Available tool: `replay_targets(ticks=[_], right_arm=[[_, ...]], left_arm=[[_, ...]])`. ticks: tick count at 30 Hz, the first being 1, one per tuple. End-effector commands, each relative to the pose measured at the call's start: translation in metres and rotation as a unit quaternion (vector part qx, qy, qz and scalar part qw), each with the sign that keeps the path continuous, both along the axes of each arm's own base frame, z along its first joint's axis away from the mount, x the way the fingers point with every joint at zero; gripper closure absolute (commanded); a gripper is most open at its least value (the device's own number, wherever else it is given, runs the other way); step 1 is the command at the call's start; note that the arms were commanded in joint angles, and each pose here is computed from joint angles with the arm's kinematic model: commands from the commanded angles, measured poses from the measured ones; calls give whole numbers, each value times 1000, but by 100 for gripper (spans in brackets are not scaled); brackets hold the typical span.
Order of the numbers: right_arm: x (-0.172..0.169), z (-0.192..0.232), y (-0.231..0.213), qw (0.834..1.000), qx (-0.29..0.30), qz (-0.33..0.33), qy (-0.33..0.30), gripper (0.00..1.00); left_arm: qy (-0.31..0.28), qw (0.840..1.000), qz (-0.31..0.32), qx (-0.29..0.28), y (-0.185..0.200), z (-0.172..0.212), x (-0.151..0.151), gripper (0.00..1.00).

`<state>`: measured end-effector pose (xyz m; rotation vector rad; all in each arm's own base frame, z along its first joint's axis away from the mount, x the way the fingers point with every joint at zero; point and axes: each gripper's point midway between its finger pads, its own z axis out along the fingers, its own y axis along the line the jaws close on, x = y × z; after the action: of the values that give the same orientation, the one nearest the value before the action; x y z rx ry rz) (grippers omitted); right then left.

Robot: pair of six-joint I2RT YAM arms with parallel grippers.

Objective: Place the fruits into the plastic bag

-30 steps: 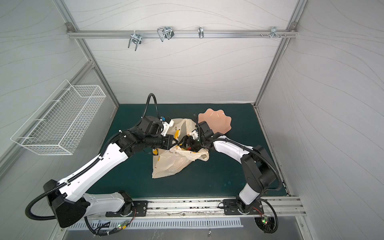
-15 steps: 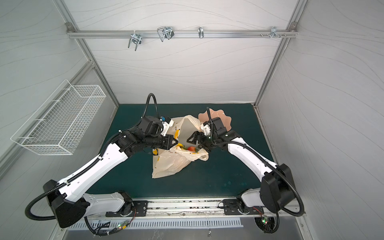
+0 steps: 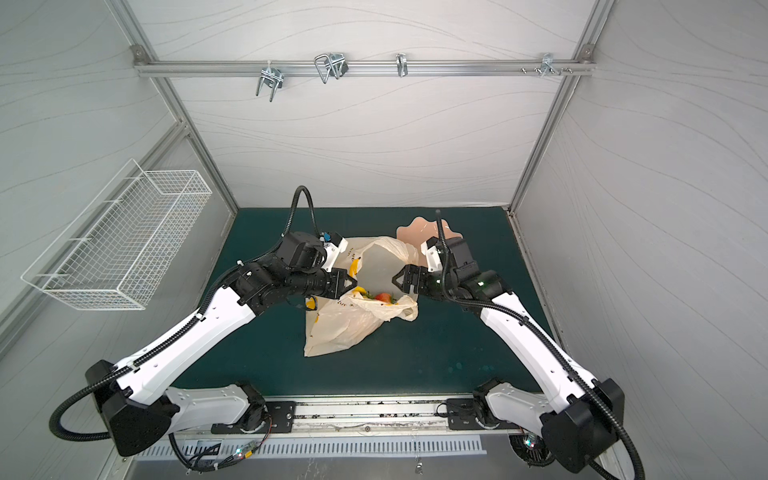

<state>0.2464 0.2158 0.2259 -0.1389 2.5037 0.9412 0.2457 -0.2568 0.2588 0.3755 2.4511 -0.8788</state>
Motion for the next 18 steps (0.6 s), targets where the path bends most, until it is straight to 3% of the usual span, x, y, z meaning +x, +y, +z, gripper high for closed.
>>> replay_targets(ticks=[1, 9, 18], right_arm=[[2, -5, -15, 998, -51, 1, -22, 2], [37, -6, -8, 988, -113, 45, -93, 1], [82, -28, 4, 971, -192, 102, -103, 7]], left_arm=[[-28, 999, 0, -21, -4, 19, 3, 100], [-27, 999, -3, -19, -7, 18, 3, 100], [-25, 1000, -4, -15, -8, 18, 3, 100]])
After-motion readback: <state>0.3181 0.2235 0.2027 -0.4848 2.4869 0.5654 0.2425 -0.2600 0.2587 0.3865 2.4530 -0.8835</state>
